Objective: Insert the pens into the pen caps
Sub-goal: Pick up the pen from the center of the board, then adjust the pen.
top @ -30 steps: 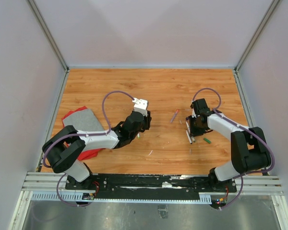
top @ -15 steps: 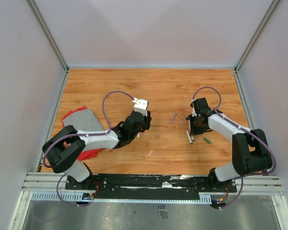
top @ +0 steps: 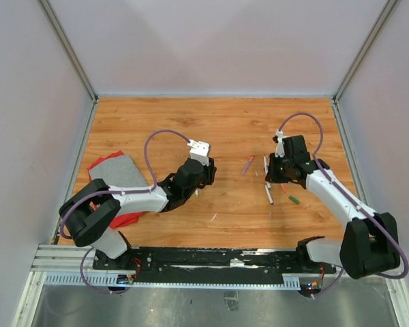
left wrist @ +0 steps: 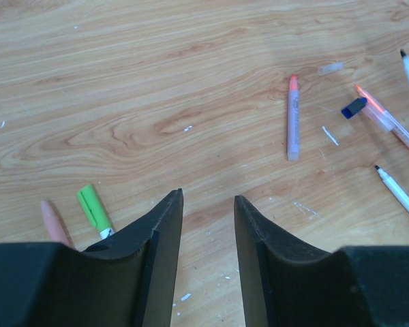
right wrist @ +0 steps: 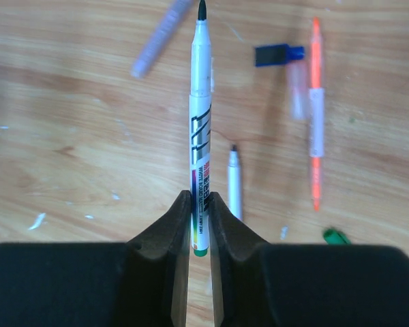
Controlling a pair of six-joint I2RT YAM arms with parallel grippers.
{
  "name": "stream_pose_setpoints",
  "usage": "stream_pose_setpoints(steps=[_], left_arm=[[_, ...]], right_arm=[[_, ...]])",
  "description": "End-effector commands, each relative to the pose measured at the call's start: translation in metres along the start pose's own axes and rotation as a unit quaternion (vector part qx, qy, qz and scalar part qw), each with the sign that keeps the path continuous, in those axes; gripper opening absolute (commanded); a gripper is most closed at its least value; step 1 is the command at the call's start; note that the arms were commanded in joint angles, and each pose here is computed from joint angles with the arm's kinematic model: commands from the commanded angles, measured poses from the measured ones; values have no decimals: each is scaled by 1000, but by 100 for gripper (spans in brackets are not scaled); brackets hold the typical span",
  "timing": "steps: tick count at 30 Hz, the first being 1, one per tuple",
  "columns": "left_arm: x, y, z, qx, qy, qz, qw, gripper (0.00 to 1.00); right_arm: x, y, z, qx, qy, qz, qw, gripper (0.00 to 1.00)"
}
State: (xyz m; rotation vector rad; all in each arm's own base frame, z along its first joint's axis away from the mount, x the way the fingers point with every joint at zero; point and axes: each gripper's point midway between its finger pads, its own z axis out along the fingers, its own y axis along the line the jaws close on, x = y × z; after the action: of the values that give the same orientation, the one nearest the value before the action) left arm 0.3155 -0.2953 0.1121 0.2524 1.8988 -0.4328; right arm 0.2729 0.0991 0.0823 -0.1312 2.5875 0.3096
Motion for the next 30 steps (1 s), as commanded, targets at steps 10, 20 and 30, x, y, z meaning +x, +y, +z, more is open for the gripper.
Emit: stream_pose_setpoints(steps=[10, 20, 30], left_arm=[[-34, -20, -29, 80, -76, -83, 990, 48], [-33, -38, -38, 135, -72, -120, 981, 57], [-23, -36, -29, 131, -46, -148, 979, 56]], right_arm=[[-11, 128, -1, -252, -152, 5, 956, 8], [-15, 182, 6, -327, -180, 11, 928, 6], [-9, 215, -7, -382, -199, -35, 902, 6]])
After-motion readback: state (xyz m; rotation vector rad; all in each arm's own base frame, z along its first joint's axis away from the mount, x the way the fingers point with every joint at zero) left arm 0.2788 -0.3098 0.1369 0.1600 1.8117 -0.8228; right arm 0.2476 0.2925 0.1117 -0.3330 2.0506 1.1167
